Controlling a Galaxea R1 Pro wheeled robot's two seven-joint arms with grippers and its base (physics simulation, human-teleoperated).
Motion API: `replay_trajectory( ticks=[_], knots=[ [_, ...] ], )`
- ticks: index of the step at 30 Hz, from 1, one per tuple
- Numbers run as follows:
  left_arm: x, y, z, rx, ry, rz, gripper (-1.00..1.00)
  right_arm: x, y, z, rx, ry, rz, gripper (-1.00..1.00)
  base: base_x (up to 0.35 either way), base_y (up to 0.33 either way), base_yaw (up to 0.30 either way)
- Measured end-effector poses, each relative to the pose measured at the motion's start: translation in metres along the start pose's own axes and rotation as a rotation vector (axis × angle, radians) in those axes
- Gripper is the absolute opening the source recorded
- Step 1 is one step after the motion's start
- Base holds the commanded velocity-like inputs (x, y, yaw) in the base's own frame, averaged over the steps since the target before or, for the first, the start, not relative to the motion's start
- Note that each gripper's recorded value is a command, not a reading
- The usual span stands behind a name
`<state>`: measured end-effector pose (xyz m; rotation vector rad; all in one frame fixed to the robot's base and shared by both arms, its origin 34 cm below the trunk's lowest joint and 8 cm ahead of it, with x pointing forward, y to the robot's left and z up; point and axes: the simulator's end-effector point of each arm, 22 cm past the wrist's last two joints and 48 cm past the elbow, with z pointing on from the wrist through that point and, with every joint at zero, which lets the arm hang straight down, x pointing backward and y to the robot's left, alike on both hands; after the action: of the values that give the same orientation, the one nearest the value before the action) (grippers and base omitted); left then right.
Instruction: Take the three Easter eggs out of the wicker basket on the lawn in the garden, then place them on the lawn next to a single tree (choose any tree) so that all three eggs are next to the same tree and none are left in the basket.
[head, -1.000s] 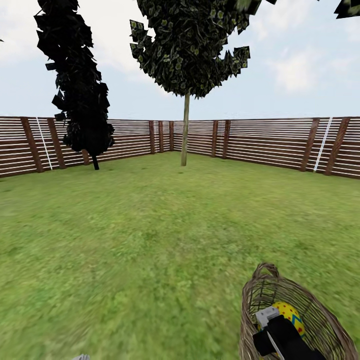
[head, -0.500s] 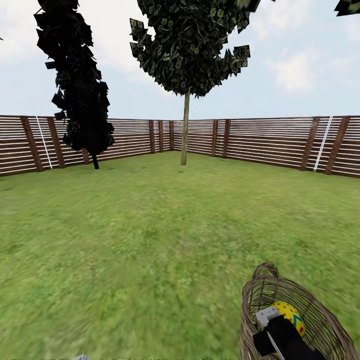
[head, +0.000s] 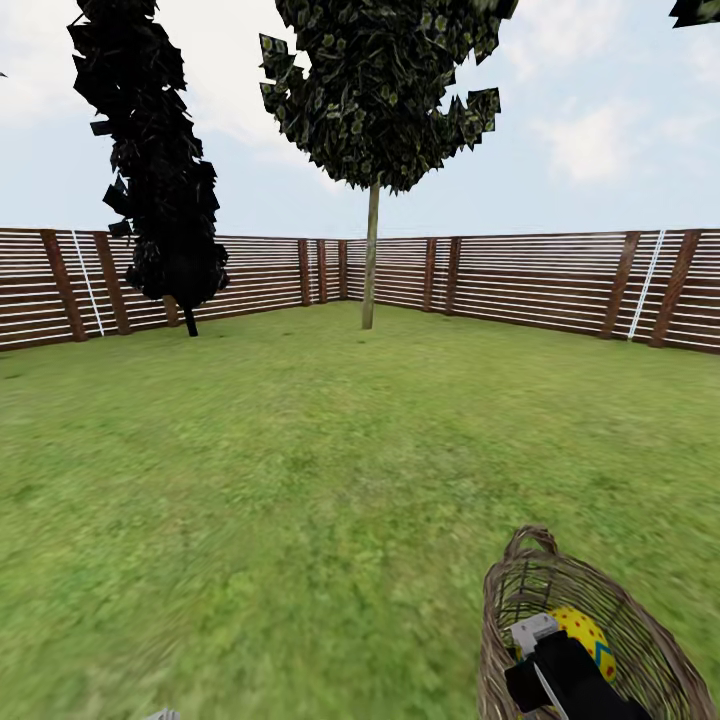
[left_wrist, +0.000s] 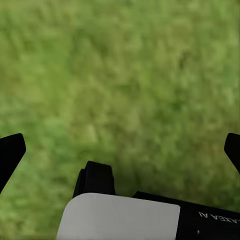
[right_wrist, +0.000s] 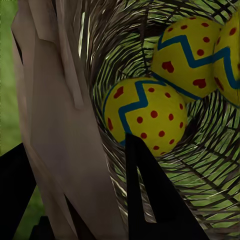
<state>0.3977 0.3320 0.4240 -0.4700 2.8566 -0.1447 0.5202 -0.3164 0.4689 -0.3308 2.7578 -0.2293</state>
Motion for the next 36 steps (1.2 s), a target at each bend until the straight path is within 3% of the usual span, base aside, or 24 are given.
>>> replay_trajectory(
  ticks=[22,36],
  knots=[
    [0.021,0.004,0.042,0.008,0.003,-0.002,1.00,0.024,0.012,0.039,-0.001,0.001,0.000,-1.00,0.000,0.000,0.000],
    [0.023,0.001,0.045,0.013,0.004,-0.003,1.00,0.025,0.013,0.040,-0.001,0.000,-0.002,-1.00,0.000,0.000,0.000]
  ],
)
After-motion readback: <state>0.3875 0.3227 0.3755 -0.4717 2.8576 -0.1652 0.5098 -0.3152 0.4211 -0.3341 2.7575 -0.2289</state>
